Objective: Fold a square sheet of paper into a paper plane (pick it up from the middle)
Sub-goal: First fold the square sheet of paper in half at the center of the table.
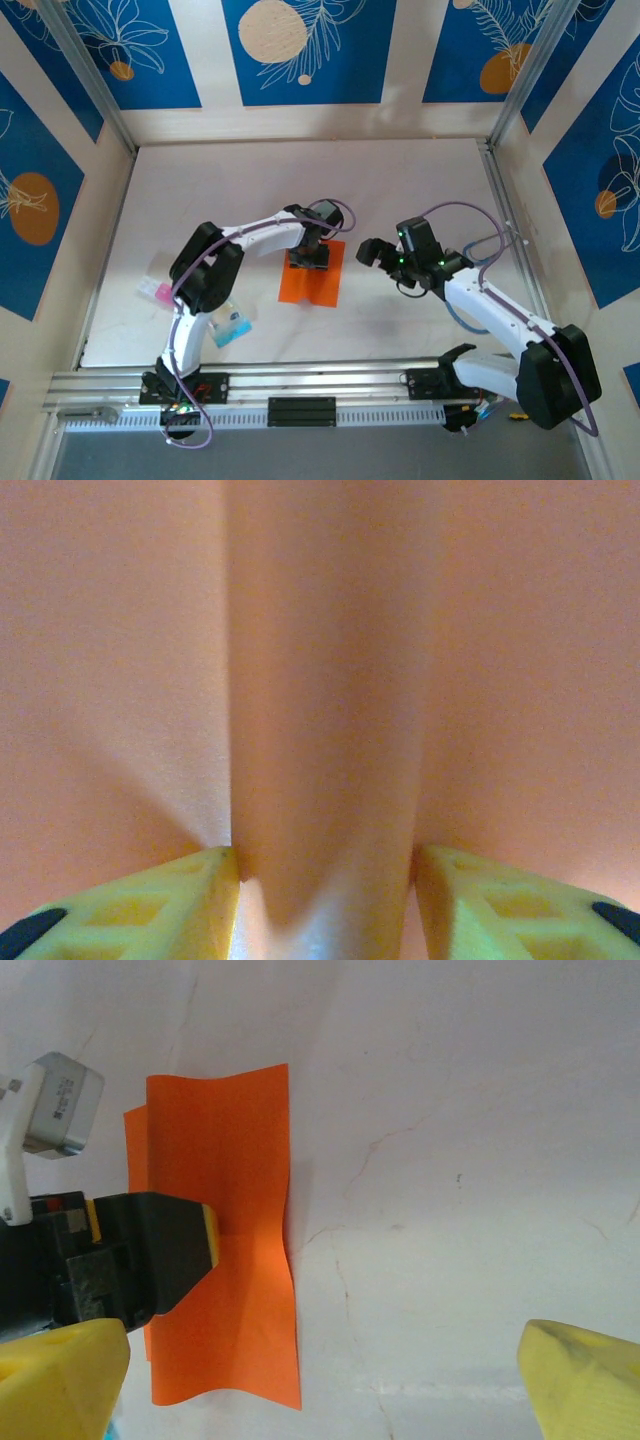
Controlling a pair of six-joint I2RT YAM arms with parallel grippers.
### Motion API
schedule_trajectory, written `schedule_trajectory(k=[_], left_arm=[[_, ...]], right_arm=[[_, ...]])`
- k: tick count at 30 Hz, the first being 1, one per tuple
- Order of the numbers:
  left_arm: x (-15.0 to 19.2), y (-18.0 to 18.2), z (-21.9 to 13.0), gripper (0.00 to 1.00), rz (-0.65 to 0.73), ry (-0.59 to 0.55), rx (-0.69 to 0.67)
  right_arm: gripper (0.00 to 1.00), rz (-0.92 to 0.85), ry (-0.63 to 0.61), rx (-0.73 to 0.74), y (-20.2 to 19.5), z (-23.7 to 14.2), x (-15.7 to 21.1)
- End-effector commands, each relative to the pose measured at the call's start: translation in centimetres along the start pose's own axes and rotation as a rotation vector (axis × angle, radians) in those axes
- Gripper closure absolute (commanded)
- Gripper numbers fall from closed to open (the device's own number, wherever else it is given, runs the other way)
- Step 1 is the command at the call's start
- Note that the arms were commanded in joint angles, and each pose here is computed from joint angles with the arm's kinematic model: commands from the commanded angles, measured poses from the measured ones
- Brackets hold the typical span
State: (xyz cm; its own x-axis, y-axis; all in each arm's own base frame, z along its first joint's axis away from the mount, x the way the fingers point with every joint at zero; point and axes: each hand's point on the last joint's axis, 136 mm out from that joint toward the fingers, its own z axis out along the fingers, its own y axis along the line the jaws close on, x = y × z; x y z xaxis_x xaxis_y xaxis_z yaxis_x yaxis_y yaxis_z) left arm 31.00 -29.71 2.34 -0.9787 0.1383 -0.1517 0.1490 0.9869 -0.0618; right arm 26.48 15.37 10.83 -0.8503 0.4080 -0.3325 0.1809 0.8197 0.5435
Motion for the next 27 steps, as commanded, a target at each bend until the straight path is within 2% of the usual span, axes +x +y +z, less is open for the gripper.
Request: schedule_trajectory(k=[1, 8, 13, 16, 20, 27], left_arm=[[-0.3, -1.0, -1.8, 0.55, 0.024, -0.05, 0.046], [-0.9, -1.5, -2.9, 0.65, 0.037, -0.085, 0.082], [-1.4, -1.9, -4.4, 0.66, 0.038, -0.119, 0.114], [-2.0, -2.8, -6.0, 0.67, 0.032, -0.142, 0.184], [-3.0, -4.4, -8.2, 0.66, -0.012, -0.164, 0.36], [-5.5, -6.4, -11.1, 0.63, -0.217, -0.198, 0.834]], right_arm=[[0.0, 0.029, 0.001, 0.024, -1.1, 0.1, 0.5], [0.0, 0.051, -0.019, 0.028, -1.5, 0.0, 0.4], [0.0, 0.056, -0.045, 0.032, -1.8, -0.4, 0.2], [0.0, 0.048, -0.063, 0.02, -1.9, -0.7, 0.1], [0.01, 0.032, -0.085, -0.023, -1.7, -1.2, 0.1], [0.01, 0.033, -0.121, -0.156, -0.7, -2.5, 0.0]])
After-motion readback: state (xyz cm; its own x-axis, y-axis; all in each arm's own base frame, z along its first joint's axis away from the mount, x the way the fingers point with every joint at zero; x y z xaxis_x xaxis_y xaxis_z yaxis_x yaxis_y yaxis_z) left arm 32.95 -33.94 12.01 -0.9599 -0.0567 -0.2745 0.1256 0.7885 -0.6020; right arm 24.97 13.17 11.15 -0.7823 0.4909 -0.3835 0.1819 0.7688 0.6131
